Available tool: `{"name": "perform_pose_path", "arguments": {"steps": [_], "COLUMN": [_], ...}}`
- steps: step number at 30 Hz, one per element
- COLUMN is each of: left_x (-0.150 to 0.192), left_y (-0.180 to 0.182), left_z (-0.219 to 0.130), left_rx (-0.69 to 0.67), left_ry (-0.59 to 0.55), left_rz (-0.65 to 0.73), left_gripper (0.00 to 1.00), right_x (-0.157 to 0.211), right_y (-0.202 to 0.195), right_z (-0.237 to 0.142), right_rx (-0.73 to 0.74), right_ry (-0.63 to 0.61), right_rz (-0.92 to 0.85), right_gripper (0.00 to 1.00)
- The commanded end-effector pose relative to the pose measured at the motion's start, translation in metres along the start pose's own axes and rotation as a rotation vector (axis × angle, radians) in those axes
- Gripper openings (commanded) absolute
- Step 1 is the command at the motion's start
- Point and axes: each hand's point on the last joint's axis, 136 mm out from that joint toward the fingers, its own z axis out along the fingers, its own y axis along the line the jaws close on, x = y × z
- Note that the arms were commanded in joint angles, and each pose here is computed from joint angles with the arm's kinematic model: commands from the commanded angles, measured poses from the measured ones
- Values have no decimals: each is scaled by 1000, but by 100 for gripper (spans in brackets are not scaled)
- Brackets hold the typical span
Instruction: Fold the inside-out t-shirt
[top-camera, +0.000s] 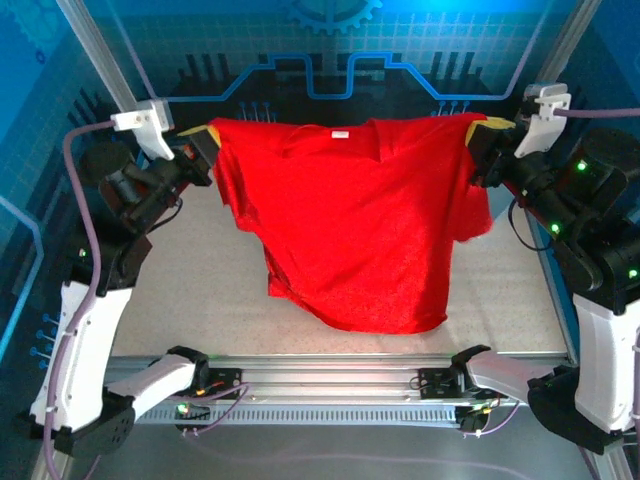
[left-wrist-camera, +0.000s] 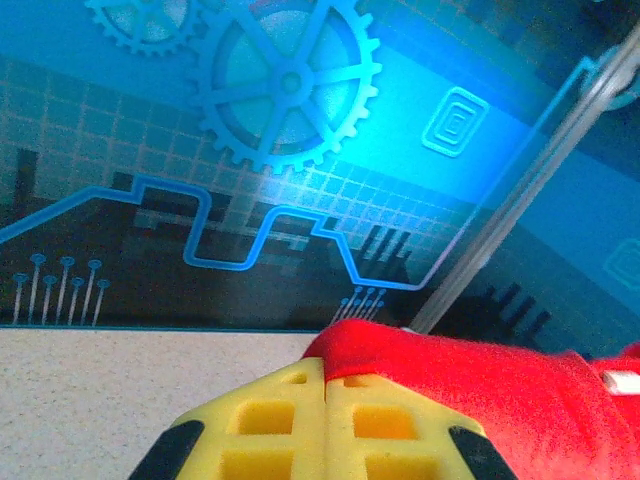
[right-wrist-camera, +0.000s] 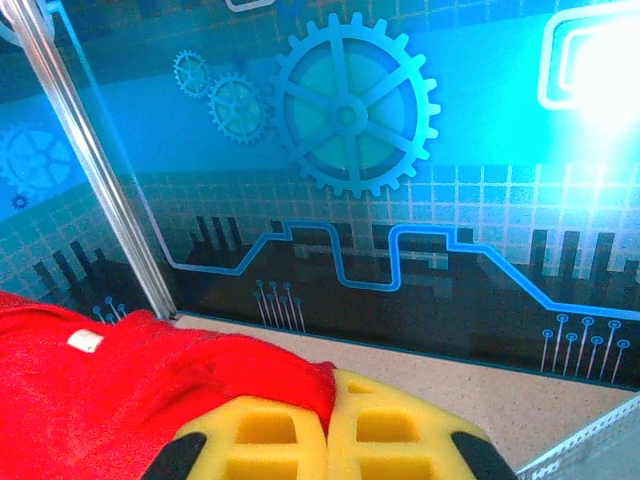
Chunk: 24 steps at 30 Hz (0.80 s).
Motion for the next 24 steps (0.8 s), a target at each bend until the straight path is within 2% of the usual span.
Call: {"name": "perform_pose_path", "arguments": {"steps": [1, 8, 11, 14, 16, 19, 24], "left_x": [-30, -34, -37, -42, -43, -39, 3], "left_y": [-40, -69, -72, -71, -64, -44, 19], "left_z": [-45, -108, -126, -129, -120, -87, -2], "left_rx": [175, 333, 345, 326, 284, 184, -69], "left_ry": [-136, -252, -296, -310, -298, -241, -57], "left_rz": [35, 53, 50, 49, 43, 33, 18], "left_gripper": [0, 0, 0, 0, 0, 0, 0], "right_x": [-26, -28, -30, -33, -33, -28, 7], "right_y": [10, 28, 30, 30, 28, 21, -7], "right_z": [-48, -98, -110, -111, -103, -72, 18], "right_rx": [-54, -162, -175, -171, -163, -121, 26], "right_ry": [-126, -186, -205, -217, -212, -167, -20], "right_rz": [4, 3, 10, 15, 14, 6, -25], "right_gripper": [0, 0, 0, 0, 0, 0, 0]}}
